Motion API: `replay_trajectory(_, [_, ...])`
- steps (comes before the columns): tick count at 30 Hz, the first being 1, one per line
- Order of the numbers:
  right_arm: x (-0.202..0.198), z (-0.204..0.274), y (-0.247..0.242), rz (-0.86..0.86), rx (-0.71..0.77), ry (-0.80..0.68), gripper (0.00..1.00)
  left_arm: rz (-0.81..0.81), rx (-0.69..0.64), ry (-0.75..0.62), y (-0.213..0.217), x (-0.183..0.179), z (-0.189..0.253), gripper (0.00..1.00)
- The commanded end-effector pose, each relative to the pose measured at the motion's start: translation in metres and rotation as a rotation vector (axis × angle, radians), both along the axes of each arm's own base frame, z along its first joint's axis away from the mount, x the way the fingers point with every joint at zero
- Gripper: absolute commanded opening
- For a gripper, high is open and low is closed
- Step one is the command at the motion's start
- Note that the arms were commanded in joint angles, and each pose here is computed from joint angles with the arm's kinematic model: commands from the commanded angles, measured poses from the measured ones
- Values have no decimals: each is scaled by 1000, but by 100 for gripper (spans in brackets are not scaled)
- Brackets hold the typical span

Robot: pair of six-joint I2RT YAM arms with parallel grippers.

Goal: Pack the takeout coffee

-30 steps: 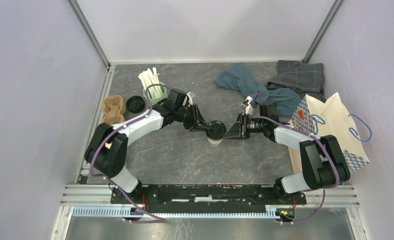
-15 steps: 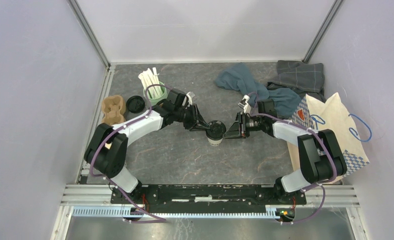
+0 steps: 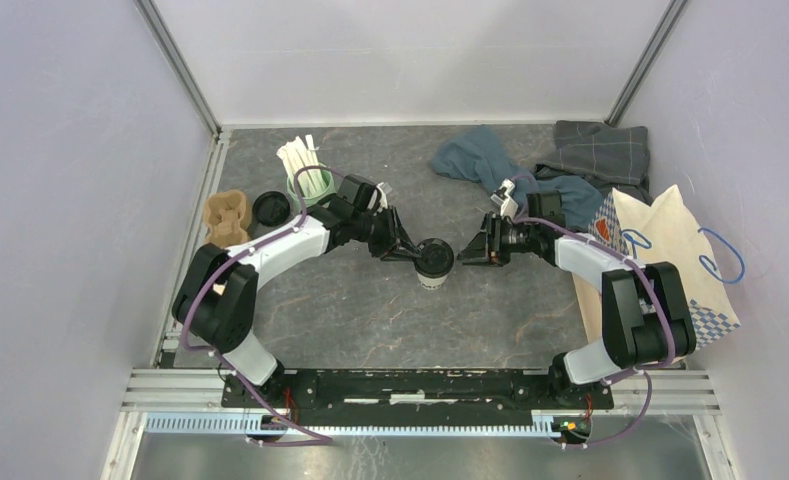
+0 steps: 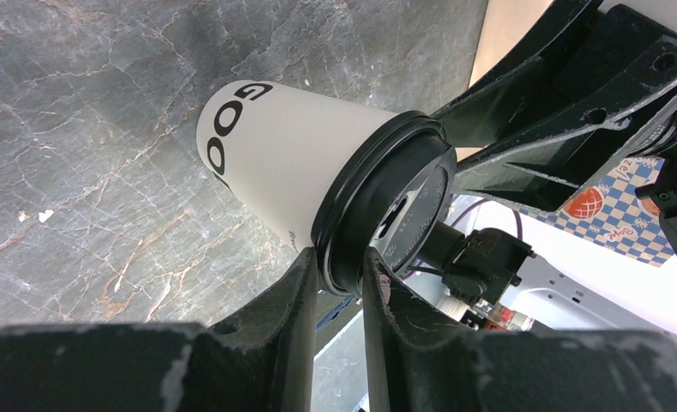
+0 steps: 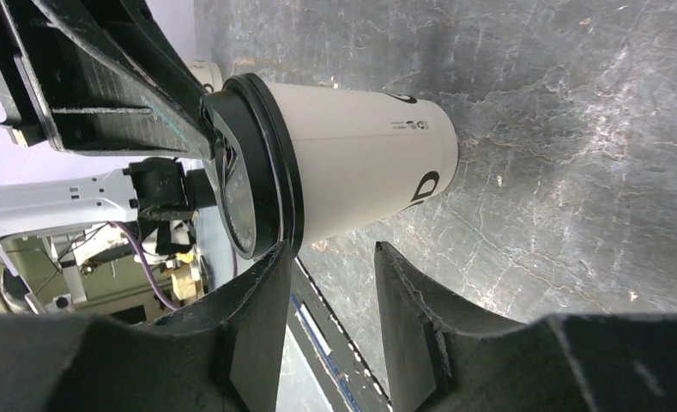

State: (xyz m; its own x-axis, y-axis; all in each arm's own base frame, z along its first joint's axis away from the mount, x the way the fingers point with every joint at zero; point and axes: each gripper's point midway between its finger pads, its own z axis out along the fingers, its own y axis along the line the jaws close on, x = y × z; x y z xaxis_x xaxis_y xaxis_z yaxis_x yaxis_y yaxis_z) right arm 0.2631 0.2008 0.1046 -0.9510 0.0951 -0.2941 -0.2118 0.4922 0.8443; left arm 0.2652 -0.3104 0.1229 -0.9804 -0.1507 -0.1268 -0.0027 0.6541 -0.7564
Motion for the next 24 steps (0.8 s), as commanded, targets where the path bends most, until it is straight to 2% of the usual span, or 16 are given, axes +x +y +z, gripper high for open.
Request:
replay_trajectory(1, [23, 17, -1, -34, 3, -81, 46, -23, 65, -17, 5, 1, -10, 30])
replay_trajectory(5, [32, 20, 0, -42, 13, -84, 46, -27, 64, -36, 4, 4, 1, 38])
replay_trajectory(9, [34, 20, 1, -33, 20, -86, 46, -4, 64, -97, 7, 9, 30, 65])
replay_trajectory(12, [35, 15, 1, -33, 19, -73, 47, 42, 63, -117, 15, 4, 39, 73])
replay_trajectory(15, [37, 13, 2, -33, 27, -69, 47, 58, 53, -91, 20, -11, 33, 70])
replay_trajectory(19, [41, 11, 4, -27, 34, -60, 47, 65, 26, -47, 19, -24, 22, 48])
replay_trajectory(22, [42, 12, 5, -26, 44, -60, 46, 53, 34, 2, 16, -27, 9, 38])
replay_trajectory(24, [41, 12, 5, -26, 45, -58, 46, 53, 46, 27, 16, -28, 3, 35])
